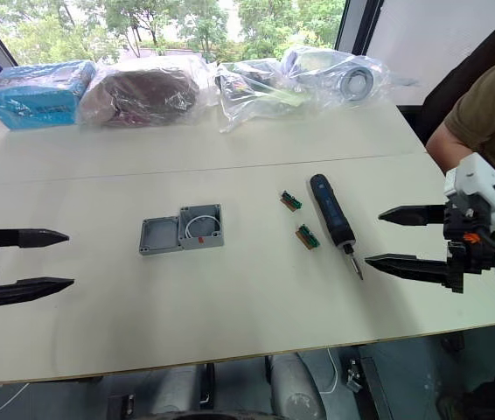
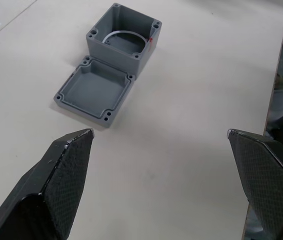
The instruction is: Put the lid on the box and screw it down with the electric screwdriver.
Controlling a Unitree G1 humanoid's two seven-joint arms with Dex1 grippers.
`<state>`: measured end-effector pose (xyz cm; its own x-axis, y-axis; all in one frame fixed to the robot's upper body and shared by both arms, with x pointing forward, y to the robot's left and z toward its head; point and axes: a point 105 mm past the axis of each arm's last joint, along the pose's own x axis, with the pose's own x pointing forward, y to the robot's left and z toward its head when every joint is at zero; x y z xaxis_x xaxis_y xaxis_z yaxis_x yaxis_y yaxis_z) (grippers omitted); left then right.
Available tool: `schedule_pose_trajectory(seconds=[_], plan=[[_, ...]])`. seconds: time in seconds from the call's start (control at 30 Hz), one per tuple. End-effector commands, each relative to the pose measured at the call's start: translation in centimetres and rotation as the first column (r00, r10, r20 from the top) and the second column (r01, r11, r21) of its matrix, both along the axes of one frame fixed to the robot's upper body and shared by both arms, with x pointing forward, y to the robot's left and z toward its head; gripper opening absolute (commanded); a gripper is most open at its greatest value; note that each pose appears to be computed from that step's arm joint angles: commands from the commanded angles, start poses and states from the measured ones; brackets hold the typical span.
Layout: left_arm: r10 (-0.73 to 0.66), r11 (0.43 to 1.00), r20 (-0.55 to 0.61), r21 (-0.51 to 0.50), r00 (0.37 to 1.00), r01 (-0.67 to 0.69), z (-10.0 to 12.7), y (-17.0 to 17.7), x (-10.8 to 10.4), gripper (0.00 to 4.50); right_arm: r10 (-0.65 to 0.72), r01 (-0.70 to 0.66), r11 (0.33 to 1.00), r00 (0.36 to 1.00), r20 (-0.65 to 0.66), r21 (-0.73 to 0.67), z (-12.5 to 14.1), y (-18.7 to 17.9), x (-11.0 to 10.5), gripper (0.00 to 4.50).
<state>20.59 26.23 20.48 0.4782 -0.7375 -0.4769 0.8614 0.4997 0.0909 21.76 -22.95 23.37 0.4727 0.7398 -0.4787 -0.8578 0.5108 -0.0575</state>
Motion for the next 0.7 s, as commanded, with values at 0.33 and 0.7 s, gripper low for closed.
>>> schedule_pose_trajectory(seconds=[0.33, 0.7], plan=[[-0.273, 0.959, 0.202, 0.13, 0.941, 0.251, -2.4, -7.1, 5.8, 4.41, 0.08, -0.085, 0.996, 0.99, 0.113, 0.04, -1.5, 5.1, 1.6, 4.5], [-0.462, 0.875, 0.202, 0.26, 0.863, 0.408, -5.4, -12.7, 12.7, 4.41, 0.123, -0.132, 0.99, 0.981, 0.15, 0.052, -3.3, 9.9, 2.2, 4.5]])
